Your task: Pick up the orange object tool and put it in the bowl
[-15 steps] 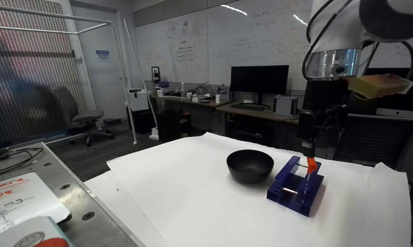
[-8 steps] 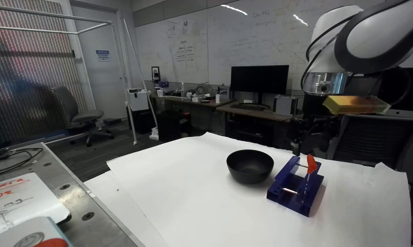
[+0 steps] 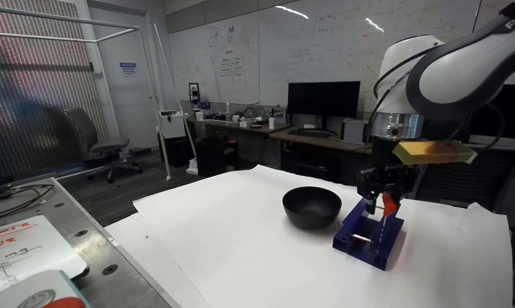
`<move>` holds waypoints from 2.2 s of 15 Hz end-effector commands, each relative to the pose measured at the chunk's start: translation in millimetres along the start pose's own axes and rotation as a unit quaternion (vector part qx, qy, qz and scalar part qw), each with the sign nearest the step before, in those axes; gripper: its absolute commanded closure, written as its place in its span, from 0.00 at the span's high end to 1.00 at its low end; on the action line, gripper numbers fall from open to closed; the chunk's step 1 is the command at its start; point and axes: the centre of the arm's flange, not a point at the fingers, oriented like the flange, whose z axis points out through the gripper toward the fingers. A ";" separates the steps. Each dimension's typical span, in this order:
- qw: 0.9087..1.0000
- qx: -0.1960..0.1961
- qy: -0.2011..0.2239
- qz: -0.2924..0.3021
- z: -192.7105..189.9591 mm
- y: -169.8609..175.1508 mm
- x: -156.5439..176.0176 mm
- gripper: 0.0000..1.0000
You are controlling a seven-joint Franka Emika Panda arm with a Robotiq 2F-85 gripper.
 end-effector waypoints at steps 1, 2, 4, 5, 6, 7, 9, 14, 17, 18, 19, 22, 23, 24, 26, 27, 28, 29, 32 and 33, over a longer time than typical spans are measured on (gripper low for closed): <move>1.000 0.004 0.019 0.005 -2.0 -6.2 -9.1 0.33; 1.000 0.000 0.021 0.008 -6.6 -6.2 -11.8 0.27; 1.000 -0.006 0.026 0.014 -14.1 -5.4 -15.2 0.11; 0.999 -0.009 0.029 0.019 -19.4 -4.5 -16.6 0.02; 0.999 -0.018 0.038 0.028 -31.6 -1.5 -20.1 0.01; 0.998 -0.025 0.044 0.034 -45.5 0.2 -24.7 0.06; 0.997 -0.038 0.059 0.045 -77.2 3.4 -35.4 0.06; 0.995 0.012 0.092 0.048 -152.9 14.6 -58.7 0.05; 0.984 0.070 0.161 0.045 -161.1 23.9 -45.9 0.05; 0.978 0.089 0.181 0.043 -154.5 24.6 -35.9 0.05; 0.972 0.110 0.202 0.043 -148.1 25.3 -27.6 0.05; 0.952 0.168 0.254 0.035 -116.4 17.4 -0.9 0.05; 0.945 0.186 0.265 0.031 -108.8 14.7 5.6 0.05; 0.941 0.202 0.268 0.030 -100.9 11.3 13.9 0.05; 0.935 0.235 0.264 0.029 -76.5 2.9 26.7 0.05; 0.933 0.246 0.260 0.028 -60.8 -4.1 31.6 0.05; 0.934 0.250 0.254 0.026 -43.5 -13.1 34.6 0.05; 0.936 0.252 0.246 0.023 -30.1 -20.8 36.2 0.05; 0.939 0.252 0.235 0.016 -11.4 -42.7 36.6 0.05; 0.938 0.251 0.238 0.013 -10.4 -45.4 37.9 0.05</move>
